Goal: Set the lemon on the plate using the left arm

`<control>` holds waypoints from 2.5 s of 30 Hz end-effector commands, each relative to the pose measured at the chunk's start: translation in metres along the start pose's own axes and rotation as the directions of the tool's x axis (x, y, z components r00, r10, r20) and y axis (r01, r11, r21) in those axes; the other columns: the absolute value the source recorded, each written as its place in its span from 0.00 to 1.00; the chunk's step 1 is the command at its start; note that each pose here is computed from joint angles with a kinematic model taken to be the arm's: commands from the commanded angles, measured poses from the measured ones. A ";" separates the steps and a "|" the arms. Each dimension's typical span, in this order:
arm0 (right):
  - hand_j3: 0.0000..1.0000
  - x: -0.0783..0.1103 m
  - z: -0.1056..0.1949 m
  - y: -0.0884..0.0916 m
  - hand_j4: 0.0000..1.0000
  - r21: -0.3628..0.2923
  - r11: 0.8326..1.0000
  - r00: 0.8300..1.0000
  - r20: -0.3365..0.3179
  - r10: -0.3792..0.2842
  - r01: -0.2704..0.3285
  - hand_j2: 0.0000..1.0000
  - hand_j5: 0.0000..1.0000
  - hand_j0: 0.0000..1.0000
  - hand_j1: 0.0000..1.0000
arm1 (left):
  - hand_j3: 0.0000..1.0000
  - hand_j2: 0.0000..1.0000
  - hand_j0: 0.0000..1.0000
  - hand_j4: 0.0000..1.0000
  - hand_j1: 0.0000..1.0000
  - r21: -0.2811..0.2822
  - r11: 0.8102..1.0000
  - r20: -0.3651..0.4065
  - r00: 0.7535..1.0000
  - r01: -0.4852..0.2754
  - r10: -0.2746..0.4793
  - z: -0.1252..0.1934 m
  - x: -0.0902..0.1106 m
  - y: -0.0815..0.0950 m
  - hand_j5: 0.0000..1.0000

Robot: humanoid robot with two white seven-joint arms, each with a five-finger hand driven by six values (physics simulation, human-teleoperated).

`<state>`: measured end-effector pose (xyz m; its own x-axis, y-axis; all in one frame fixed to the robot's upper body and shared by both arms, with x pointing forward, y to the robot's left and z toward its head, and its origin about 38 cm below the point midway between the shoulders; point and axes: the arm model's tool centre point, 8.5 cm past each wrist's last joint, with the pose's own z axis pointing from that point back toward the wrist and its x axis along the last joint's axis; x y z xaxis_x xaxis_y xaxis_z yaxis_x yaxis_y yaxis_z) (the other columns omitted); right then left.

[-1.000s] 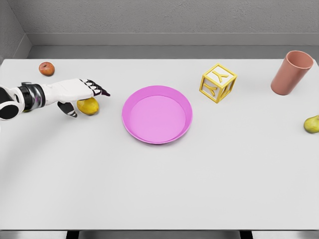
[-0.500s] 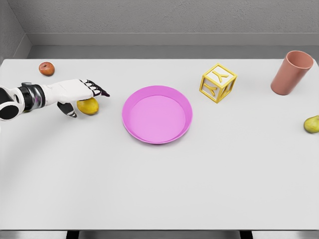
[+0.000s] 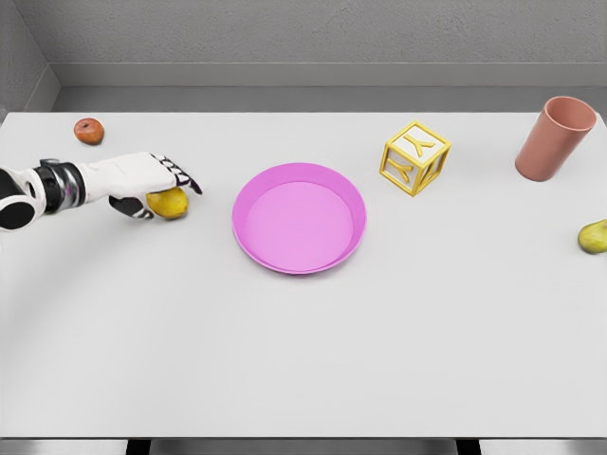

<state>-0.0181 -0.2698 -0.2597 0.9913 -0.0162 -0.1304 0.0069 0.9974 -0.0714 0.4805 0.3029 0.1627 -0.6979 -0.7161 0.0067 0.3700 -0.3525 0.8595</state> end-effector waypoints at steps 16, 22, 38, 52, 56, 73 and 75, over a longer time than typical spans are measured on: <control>1.00 0.000 0.000 0.000 1.00 0.000 1.000 1.000 0.000 0.000 0.000 1.00 1.00 1.00 1.00 | 0.65 0.65 0.65 0.65 0.65 -0.008 1.000 0.001 1.000 -0.003 0.003 0.001 0.000 -0.001 0.65; 1.00 0.000 0.000 0.000 1.00 0.001 1.000 1.000 0.000 0.000 0.000 1.00 1.00 1.00 1.00 | 0.64 0.64 0.64 0.64 0.64 -0.004 1.000 0.007 1.000 -0.004 0.004 0.000 0.003 -0.001 0.64; 1.00 0.000 0.000 0.000 1.00 0.000 1.000 1.000 0.000 0.000 0.000 1.00 1.00 1.00 1.00 | 0.64 0.64 0.64 0.64 0.64 0.053 0.997 0.054 0.997 0.049 -0.052 0.008 0.020 0.022 0.64; 1.00 0.000 0.000 0.000 1.00 0.000 1.000 1.000 0.000 0.000 0.000 1.00 1.00 1.00 1.00 | 0.64 0.64 0.64 0.64 0.64 0.101 0.992 0.101 0.991 0.079 -0.089 0.008 0.039 0.039 0.64; 1.00 0.000 0.000 0.000 1.00 0.000 1.000 1.000 0.000 0.000 0.000 1.00 1.00 1.00 1.00 | 0.64 0.64 0.64 0.64 0.64 0.118 0.988 0.121 0.987 0.095 -0.109 0.007 0.048 0.046 0.64; 1.00 0.000 0.000 0.000 1.00 0.000 1.000 1.000 0.000 0.000 0.000 1.00 1.00 1.00 1.00 | 0.64 0.64 0.64 0.64 0.64 0.204 0.970 0.173 0.971 0.130 -0.167 0.009 0.081 0.076 0.64; 1.00 0.000 0.000 0.000 1.00 0.000 1.000 1.000 0.000 0.000 0.000 1.00 1.00 1.00 1.00 | 0.64 0.64 0.64 0.64 0.64 0.209 0.968 0.177 0.969 0.136 -0.174 0.009 0.083 0.079 0.64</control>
<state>-0.0181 -0.2697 -0.2597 0.9913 -0.0162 -0.1304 0.0070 0.9974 -0.0712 0.4471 0.2235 0.2322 -0.8464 -0.5300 -0.0523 0.1428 -0.3205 0.9364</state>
